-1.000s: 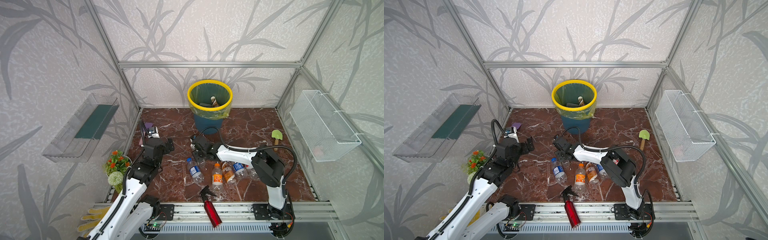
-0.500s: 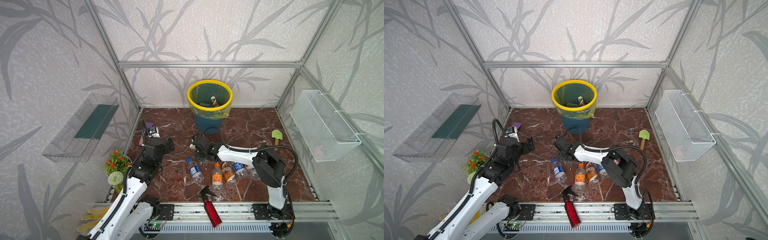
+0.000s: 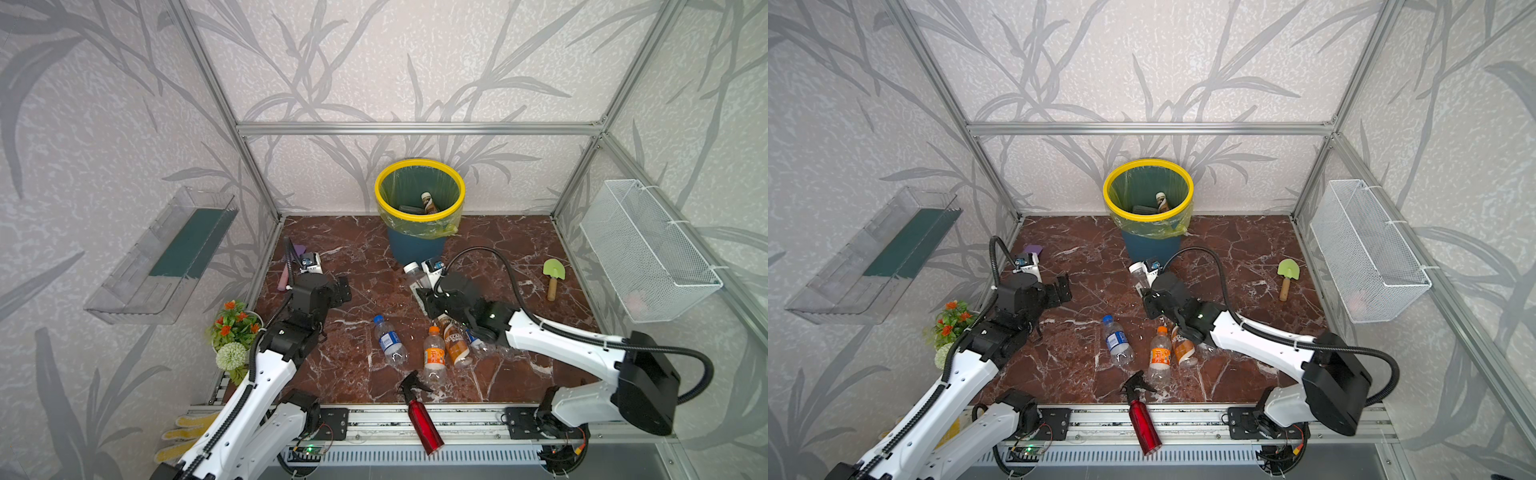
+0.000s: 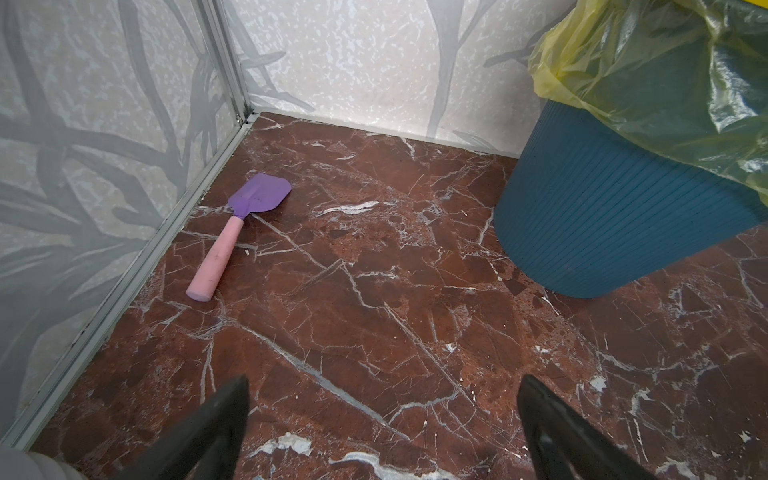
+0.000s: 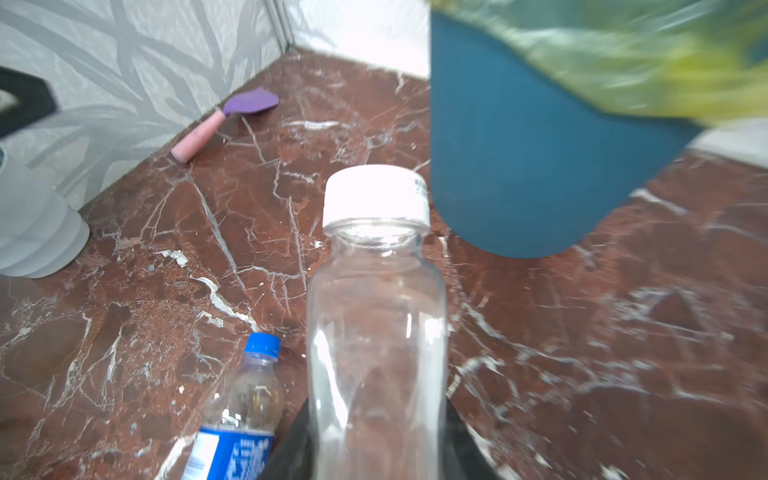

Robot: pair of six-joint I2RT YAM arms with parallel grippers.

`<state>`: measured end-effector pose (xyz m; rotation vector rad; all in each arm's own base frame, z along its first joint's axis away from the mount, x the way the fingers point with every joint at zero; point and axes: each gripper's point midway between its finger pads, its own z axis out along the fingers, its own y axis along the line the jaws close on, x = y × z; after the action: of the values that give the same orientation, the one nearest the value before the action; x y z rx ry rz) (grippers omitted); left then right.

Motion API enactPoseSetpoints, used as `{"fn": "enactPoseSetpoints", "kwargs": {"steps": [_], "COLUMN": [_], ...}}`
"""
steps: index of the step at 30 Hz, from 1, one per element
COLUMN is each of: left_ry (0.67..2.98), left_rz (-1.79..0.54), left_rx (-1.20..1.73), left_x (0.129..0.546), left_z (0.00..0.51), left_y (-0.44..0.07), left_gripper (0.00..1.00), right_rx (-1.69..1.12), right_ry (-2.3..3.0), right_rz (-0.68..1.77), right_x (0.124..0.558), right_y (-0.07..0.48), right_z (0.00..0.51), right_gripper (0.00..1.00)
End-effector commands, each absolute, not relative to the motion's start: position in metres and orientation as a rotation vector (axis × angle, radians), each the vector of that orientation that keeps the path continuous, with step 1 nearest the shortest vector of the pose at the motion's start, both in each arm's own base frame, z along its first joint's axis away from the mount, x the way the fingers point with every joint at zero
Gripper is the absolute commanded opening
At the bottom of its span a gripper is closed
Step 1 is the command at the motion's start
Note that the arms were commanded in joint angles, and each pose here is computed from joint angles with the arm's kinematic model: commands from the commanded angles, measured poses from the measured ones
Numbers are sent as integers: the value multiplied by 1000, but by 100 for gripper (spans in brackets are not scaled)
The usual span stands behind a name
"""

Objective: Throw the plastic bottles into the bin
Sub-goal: 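Carry the white-capped bottle over the bin and open the right gripper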

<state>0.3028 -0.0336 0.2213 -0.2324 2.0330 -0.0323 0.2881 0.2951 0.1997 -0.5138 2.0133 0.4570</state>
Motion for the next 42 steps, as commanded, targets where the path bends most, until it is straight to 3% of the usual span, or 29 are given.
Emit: {"fn": "enactPoseSetpoints", "kwargs": {"steps": [1,10,17,20,24,25,26,27,30,38,42], "left_ry": [2036,2066,2084,2088,2084,2087,2092,2101,2125,2245,2299], "left_rz": [-80,-168,-276,-314,-359,-365,-369,-375,-363,-444,-473], "left_rx": [-231,-206,-225,-259,-282,-288,-288,-289,-272,-236,-243], "left_x": [311,316,309,301,289,285,282,278,266,245,238], "left_z": [223,213,208,202,197,195,194,192,186,163,154], "left_y": [-41,-57,-69,-71,-75,-75,-76,-77,-77,-94,-112], "left_gripper": [99,96,91,88,87,87,87,87,87,88,88], "right_rx": [-414,-285,-352,-360,-404,-436,-466,-470,-466,-366,-321], "right_ry": [1844,1607,1332,1251,1305,1332,1405,1493,1549,1558,1648], "right_rz": [413,271,175,227,471,473,478,477,461,383,340], "right_x": [282,231,226,254,343,365,389,409,426,389,371], "right_y": [259,148,143,165,220,238,254,263,268,216,193], "right_z": [242,298,384,446,503,511,504,495,478,453,406], "right_gripper": [36,36,36,36,34,36,47,64,100,99,99]}}
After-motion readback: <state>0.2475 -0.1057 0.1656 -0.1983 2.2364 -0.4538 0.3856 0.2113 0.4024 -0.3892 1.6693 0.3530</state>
